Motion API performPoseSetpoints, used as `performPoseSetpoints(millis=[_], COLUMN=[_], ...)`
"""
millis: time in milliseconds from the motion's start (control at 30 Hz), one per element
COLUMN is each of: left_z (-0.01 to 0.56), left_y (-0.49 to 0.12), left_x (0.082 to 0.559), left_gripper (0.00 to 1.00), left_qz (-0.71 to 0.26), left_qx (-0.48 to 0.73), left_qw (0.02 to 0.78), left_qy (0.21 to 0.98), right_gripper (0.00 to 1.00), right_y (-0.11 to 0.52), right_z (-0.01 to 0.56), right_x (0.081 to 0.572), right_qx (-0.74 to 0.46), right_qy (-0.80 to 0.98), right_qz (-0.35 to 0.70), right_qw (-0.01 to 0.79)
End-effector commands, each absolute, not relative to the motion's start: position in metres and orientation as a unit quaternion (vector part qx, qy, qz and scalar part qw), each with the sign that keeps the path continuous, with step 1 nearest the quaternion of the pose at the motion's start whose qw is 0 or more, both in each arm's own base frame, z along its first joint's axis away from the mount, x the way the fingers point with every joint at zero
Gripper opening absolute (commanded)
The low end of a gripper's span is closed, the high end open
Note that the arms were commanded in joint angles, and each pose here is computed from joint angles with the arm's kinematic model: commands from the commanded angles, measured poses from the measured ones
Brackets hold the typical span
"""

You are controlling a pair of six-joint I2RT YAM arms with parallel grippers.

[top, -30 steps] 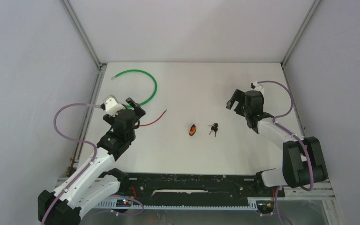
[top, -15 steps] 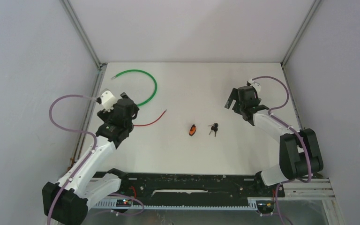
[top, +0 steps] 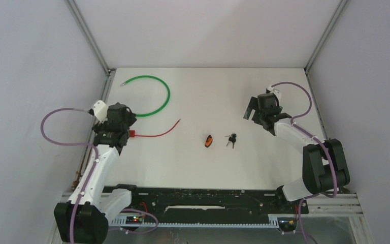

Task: Lock with the key
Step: Pick up the lock from the center of the board.

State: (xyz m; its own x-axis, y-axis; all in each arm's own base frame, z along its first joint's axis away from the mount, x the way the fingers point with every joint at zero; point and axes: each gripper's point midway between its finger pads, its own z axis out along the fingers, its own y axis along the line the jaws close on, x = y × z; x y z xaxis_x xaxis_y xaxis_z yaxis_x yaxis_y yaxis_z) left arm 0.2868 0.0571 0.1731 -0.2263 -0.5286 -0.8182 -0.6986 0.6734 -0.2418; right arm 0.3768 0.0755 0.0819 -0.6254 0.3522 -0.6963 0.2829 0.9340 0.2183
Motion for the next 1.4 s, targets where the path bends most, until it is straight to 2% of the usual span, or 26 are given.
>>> performPoseSetpoints(millis=[0,267,467,767,900,1100,1367], left_z=[0.176,0.136,0.096,0.078,0.070,0.044,0.028], left_y=[0.048,0.028,0.030,0.051,0.056,0.050,0.054], left_x=[0.303,0.334,0.333,0.340,0.341,0.343,0.347], left_gripper=[1.00,0.99,0.98,0.96,0.93,0.89,0.86], left_qz=[0.056,0.016,0.026,0.050,0.040,0.028,0.022], left_qx=[-0.380,-0.407,-0.485,-0.550,-0.583,-0.599,-0.623], left_qw=[0.480,0.423,0.366,0.298,0.287,0.227,0.222], left_qy=[0.789,0.809,0.794,0.779,0.759,0.768,0.750], right_gripper=[1.00,0.99,0.99,0.98,0.97,0.97,0.97], right_y=[0.082,0.074,0.071,0.068,0.067,0.066,0.067], right_z=[0.094,0.095,0.091,0.090,0.088,0.085,0.085], right_x=[0.387,0.387,0.387,0.386,0.386,0.387,0.386], right_qx=[0.166,0.181,0.193,0.207,0.209,0.212,0.216], right_qy=[0.895,0.893,0.893,0.893,0.893,0.894,0.894], right_qz=[0.057,0.051,0.054,0.063,0.062,0.063,0.068], right_qw=[0.410,0.409,0.403,0.395,0.394,0.390,0.388])
